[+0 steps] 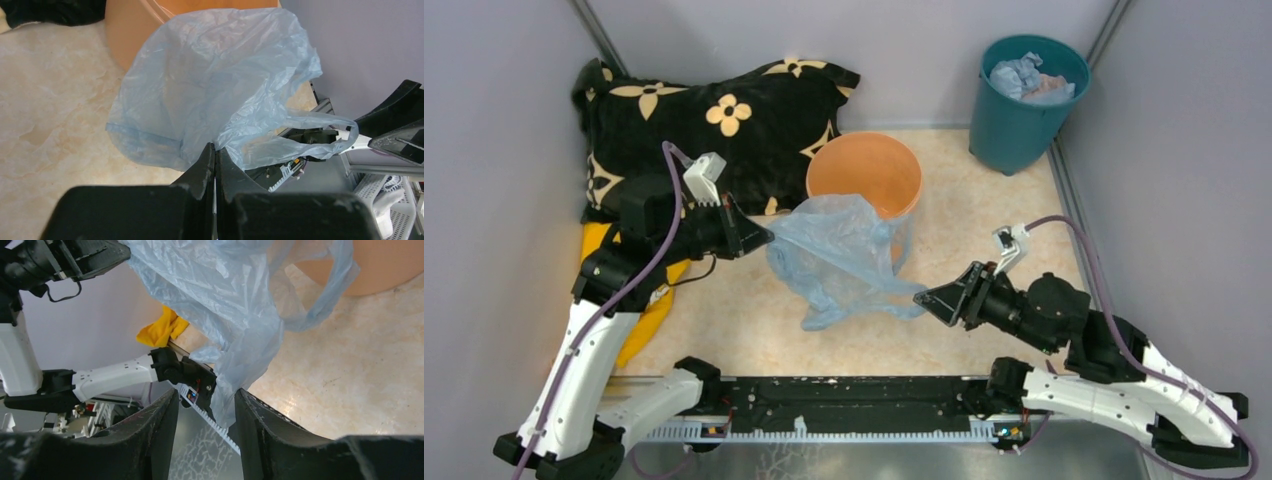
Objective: Put the trash bags into the trash bin
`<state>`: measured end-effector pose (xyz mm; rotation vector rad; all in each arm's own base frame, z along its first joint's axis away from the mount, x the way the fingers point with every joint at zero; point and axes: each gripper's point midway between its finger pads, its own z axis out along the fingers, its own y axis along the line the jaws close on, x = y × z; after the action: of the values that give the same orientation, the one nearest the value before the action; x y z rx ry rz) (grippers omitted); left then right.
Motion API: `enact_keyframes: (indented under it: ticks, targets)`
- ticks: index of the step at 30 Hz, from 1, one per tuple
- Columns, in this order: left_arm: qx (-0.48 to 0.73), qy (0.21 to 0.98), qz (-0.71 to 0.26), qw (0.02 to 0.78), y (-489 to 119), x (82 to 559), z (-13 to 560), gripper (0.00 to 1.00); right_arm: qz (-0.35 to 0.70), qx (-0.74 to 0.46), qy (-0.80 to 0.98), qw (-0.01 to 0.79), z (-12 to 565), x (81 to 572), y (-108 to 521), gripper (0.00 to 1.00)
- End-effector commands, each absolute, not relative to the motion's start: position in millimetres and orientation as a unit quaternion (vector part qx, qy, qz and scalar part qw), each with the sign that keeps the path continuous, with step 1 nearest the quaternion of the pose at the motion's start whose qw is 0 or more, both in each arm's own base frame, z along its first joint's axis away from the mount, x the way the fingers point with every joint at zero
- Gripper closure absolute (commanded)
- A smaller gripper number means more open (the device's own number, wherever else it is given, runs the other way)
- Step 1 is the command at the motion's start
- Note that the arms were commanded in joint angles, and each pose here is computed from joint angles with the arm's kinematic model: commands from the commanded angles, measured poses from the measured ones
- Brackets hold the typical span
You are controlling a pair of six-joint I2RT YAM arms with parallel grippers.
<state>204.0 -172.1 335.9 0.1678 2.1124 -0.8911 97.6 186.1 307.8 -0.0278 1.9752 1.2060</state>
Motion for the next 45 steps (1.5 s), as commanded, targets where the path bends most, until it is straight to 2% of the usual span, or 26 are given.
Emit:
enact_keyframes:
  ticks: [1,7,18,23,30,39,45]
  targets:
    - [0.078,0.816,-0.381,0.427,-176,197,355,1.00,0.506,-0.004,0.747,0.432,342,94,169,0.54]
    - [0.089,0.792,-0.417,0.437,-183,188,376,1.00,0.389,0.099,0.810,0.428,291,111,120,0.54]
    - [0.132,0.715,-0.547,0.415,-211,155,451,1.00,0.386,0.086,0.810,0.434,270,120,139,0.54]
    - [0.147,0.688,-0.586,0.401,-215,140,471,1.00,0.384,0.054,0.804,0.452,273,131,165,0.54]
    - [0.155,0.672,-0.612,0.387,-218,129,482,1.00,0.432,0.028,0.752,0.497,299,143,194,0.54]
    - [0.171,0.653,-0.636,0.374,-219,116,492,1.00,0.423,0.026,0.727,0.540,327,154,191,0.54]
    - [0.177,0.642,-0.649,0.368,-220,110,497,1.00,0.431,0.021,0.720,0.543,331,155,198,0.52]
